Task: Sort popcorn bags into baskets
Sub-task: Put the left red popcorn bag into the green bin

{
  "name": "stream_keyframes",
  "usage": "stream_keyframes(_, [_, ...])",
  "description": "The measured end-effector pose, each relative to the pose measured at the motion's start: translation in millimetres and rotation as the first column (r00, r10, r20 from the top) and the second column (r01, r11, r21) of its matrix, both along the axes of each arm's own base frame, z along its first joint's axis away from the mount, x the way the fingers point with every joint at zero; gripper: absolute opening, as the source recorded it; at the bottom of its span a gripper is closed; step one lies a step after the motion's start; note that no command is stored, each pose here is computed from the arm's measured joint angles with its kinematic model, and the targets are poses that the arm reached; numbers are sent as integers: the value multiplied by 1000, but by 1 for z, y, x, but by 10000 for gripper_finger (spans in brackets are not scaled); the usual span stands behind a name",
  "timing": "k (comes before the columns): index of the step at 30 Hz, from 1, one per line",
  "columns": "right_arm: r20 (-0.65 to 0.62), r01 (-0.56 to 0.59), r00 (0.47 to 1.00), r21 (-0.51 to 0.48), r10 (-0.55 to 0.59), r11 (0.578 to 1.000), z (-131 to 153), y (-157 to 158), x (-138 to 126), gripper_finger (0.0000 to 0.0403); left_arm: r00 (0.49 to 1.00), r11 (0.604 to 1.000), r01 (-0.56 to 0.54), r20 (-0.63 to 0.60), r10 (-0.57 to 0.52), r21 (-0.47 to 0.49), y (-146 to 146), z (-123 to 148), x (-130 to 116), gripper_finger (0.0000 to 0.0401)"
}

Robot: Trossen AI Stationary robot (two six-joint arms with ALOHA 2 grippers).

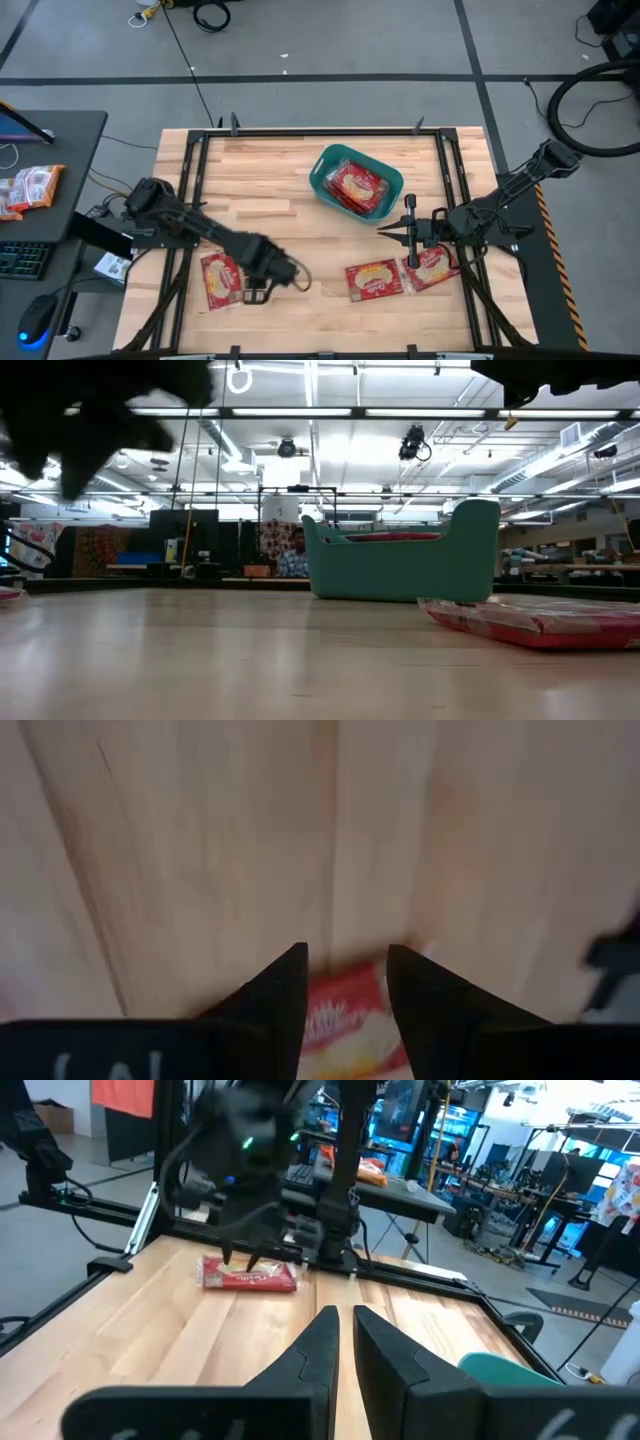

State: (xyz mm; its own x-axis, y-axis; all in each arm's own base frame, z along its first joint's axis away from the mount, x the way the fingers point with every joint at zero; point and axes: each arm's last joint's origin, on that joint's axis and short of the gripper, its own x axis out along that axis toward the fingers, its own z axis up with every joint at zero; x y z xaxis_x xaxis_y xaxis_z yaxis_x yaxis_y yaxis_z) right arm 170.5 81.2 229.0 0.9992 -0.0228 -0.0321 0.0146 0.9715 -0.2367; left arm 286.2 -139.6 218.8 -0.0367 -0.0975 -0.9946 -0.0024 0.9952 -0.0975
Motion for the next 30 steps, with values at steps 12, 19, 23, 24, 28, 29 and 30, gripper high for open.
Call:
stream_keyframes(12, [18, 0, 1000, -1, 0, 1000, 2, 0, 0, 41, 924, 999, -21, -383, 10, -25, -3, -71, -68, 141])
stream_keyframes(19, [18, 0, 1000, -1, 0, 1000, 2, 0, 0, 41, 955, 1000, -12, -295, 15, 12, 4, -90, -71, 141])
stream_keyframes(23, [18, 0, 1000, -5, 0, 1000, 2, 0, 0, 41, 995, 991, -12, -97, 25, 134, 12, -90, -54, 141])
stream_keyframes(24, [18, 0, 1000, -7, 0, 1000, 2, 0, 0, 41, 999, 985, -18, -30, 24, 169, 15, -90, -49, 141])
stream_keyframes(28, [20, 0, 1000, -8, 0, 1000, 2, 0, 0, 41, 962, 939, -55, 271, -42, 340, 26, -91, -21, 141])
stream_keyframes(29, [20, 0, 1000, -7, 0, 1000, 2, 0, 0, 41, 943, 920, -67, 325, -67, 386, 29, -91, -15, 141])
stream_keyframes(30, [19, 0, 1000, -8, 0, 1000, 2, 0, 0, 41, 924, 901, -80, 370, -92, 426, 32, -91, -10, 141])
